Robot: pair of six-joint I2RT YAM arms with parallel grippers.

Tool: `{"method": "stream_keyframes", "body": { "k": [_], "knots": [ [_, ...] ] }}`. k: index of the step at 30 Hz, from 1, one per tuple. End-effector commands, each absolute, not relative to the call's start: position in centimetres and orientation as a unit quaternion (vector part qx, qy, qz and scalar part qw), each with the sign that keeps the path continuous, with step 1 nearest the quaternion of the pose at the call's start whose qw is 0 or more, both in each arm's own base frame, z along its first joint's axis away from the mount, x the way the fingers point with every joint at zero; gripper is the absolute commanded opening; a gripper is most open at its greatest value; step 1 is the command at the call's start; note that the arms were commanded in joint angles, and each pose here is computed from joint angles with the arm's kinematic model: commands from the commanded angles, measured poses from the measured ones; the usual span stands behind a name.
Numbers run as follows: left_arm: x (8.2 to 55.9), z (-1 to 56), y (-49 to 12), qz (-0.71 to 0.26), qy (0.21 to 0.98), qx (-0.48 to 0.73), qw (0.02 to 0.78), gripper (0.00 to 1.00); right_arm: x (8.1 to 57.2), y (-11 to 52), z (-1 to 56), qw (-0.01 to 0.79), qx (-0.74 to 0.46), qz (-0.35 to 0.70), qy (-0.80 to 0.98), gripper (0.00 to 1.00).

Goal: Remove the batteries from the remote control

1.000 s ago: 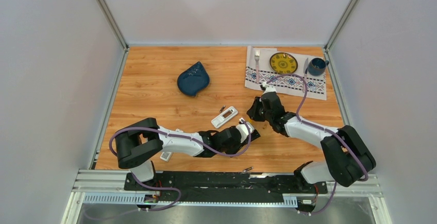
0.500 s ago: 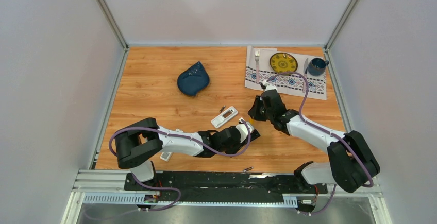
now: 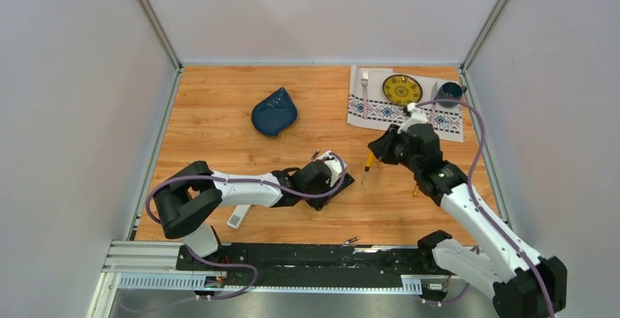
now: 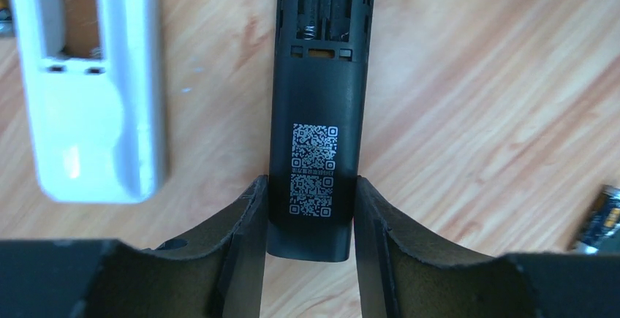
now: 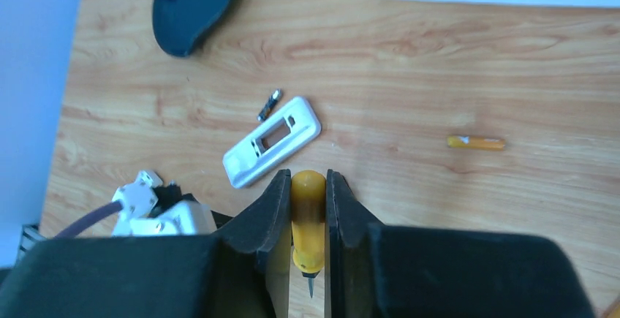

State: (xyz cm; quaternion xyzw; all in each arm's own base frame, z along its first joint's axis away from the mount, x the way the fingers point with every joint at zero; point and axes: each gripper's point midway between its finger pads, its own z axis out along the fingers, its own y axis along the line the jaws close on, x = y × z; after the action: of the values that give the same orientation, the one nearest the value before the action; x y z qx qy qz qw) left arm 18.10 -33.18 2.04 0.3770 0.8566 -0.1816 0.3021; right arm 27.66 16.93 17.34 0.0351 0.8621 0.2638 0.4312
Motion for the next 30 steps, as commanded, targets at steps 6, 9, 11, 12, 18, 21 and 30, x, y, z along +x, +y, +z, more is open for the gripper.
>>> {"method": "stream_keyframes", "body": {
  "k": [6,9,11,12,18,21,30],
  "knots": [
    [21.8,8.1,-30.1,-0.188,0.861,0.351,0.317,0.0,27.3,13.3,21.9,0.499,0.072,0.268,0.821,0.0],
    [22.6,10.0,-28.8,-0.197,0.857,0.336,0.337,0.0,27.3,13.3,21.0,0.487,0.072,0.268,0.828,0.0],
    [23.2,11.1,-27.6,-0.196,0.857,0.321,0.353,0.0,27.3,13.6,20.1,0.475,0.073,0.27,0.834,0.0],
    [23.4,11.2,-27.1,-0.194,0.858,0.316,0.355,0.0,27.3,13.6,19.8,0.473,0.072,0.271,0.835,0.0],
    [24.8,11.1,-24.2,-0.17,0.869,0.293,0.359,0.0,27.6,14.1,18.9,0.461,0.068,0.276,0.84,0.0],
    [25.8,10.3,-23.9,-0.161,0.874,0.296,0.349,0.0,27.6,14.2,18.9,0.461,0.063,0.276,0.841,0.0],
    [29.2,7.5,-23.9,-0.144,0.892,0.296,0.31,0.0,27.8,13.8,17.7,0.449,0.065,0.269,0.85,0.0]
  ]
}}
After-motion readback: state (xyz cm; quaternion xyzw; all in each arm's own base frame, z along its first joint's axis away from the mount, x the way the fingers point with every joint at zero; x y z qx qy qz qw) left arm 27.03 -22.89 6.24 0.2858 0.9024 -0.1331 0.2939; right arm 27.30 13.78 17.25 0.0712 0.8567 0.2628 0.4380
